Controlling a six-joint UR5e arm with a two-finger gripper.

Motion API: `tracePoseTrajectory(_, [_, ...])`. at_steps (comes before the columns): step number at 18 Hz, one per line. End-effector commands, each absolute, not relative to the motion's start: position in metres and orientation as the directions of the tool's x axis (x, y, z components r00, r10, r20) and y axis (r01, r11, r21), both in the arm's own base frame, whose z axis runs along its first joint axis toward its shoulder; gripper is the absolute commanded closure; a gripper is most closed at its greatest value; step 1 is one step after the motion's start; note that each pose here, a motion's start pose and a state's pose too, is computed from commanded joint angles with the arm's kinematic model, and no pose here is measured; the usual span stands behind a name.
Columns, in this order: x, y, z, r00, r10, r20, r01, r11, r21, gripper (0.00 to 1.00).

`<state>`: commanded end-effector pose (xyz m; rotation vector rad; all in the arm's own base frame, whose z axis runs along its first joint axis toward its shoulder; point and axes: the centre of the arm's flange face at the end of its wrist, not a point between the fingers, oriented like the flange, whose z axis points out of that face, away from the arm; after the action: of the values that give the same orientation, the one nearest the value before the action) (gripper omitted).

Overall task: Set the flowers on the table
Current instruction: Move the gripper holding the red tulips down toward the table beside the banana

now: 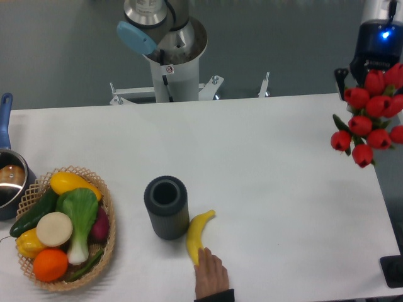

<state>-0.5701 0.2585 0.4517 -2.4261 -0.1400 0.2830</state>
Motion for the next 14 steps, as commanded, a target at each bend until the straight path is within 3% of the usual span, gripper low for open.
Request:
tracePoseTrajectory(4, [-0.576,0.28,0.413,0.975,0.118,-0.186,0.007,-0.86,-0.51,0.62])
tracePoseTrajectory(6, [-0.579,0.325,0.366,0.98,0.034,-0.196,-0.04,-0.931,-0.364,0.62])
tracePoseTrajectory(9, [-0.578,0.346,0.341,0.984,0.006,-0.177,-0.056,-0.938,-0.341,0.62])
tracePoseTrajectory(14, [-0.567,0.386,0.311,0.979,-0.063,-0.193,-0.103,-0.974,-0.203,0.62])
